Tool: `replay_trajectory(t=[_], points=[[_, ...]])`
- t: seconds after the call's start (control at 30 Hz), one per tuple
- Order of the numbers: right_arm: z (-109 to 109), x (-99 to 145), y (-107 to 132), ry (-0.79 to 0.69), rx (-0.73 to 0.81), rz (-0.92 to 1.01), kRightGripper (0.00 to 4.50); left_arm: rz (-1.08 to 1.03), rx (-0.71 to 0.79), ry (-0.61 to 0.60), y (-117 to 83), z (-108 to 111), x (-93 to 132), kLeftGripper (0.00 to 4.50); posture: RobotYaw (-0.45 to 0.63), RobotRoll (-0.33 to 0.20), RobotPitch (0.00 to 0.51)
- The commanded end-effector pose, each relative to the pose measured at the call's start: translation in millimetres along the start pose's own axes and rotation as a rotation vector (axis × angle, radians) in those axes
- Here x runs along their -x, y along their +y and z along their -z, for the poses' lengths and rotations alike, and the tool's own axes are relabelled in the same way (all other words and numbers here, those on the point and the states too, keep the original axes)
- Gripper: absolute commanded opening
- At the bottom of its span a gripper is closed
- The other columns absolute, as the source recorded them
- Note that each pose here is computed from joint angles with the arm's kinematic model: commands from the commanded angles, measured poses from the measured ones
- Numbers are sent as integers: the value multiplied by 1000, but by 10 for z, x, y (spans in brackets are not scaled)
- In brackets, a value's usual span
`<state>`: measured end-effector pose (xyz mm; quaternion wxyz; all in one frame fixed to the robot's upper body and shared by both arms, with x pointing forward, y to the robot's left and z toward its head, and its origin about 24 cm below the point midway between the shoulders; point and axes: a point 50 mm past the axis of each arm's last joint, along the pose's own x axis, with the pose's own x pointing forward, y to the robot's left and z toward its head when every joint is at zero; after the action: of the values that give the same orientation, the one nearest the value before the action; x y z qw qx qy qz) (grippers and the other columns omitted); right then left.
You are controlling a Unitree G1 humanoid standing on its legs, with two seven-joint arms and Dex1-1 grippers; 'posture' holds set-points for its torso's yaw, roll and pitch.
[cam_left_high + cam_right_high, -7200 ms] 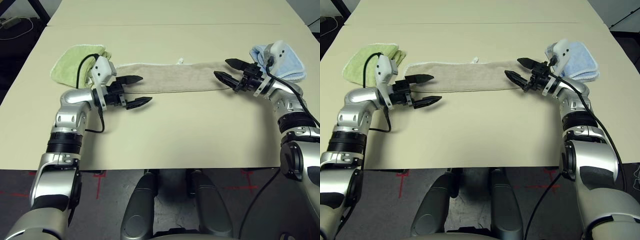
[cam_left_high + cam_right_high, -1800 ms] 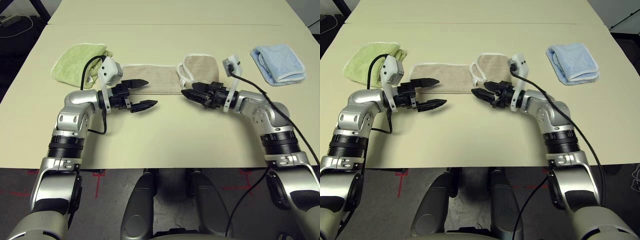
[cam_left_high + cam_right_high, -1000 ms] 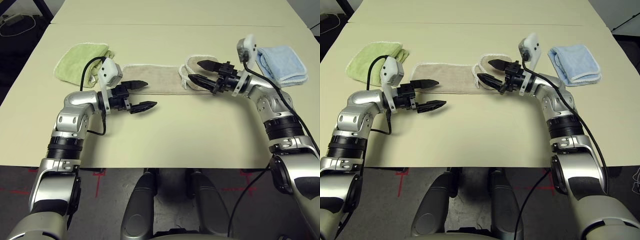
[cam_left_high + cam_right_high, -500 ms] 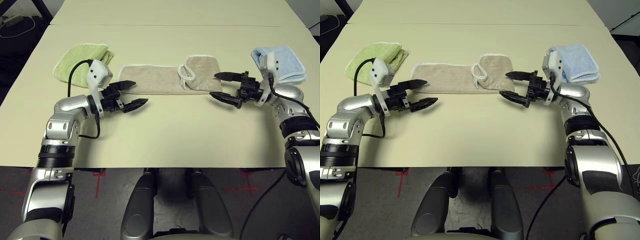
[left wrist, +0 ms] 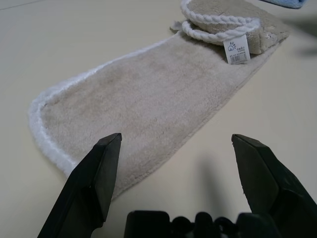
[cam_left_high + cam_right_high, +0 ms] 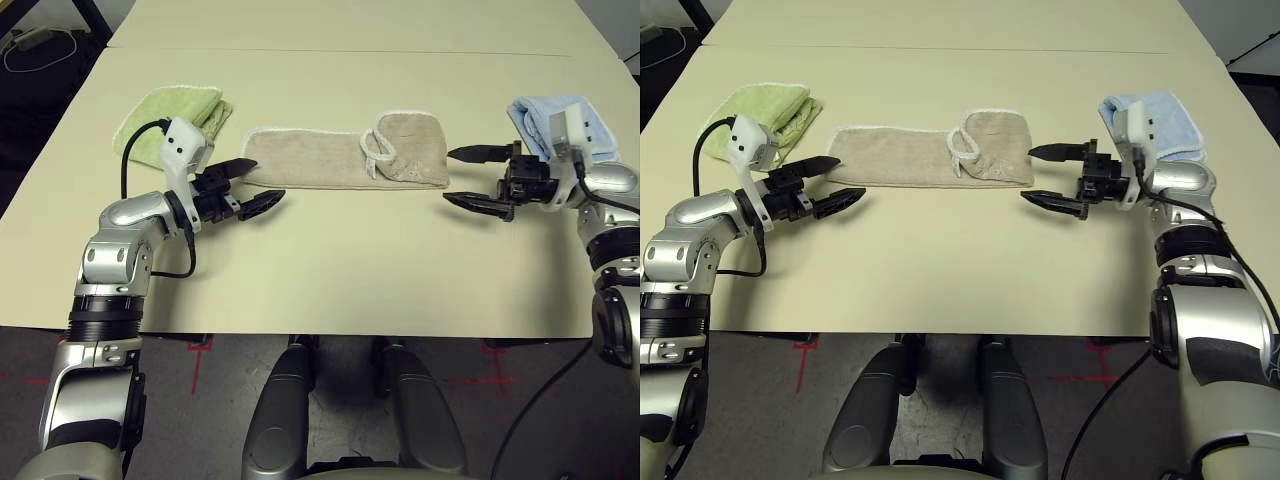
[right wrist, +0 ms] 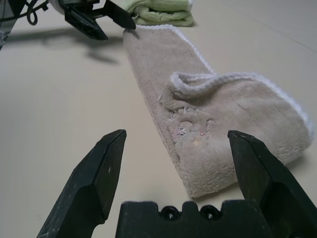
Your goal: Fold the towel and set it aside.
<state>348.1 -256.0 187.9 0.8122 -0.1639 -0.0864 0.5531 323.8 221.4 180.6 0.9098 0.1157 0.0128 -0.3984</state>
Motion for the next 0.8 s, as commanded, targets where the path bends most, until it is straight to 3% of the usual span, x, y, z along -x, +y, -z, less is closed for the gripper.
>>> replay_trajectory(t=[0.03,0.33,0.8], points=[[42,91,32,-3,-7,36,4469,-13,23,4,7,83,-12,4500,47,0,249],[161,-23,133,16,14,-15,4469,-96,60,-18,95,129,-19,4500,57,0,250],[331,-79,270,-14,5,17,4469,-94,50,-27,63,93,-11,4500,61,0,247]])
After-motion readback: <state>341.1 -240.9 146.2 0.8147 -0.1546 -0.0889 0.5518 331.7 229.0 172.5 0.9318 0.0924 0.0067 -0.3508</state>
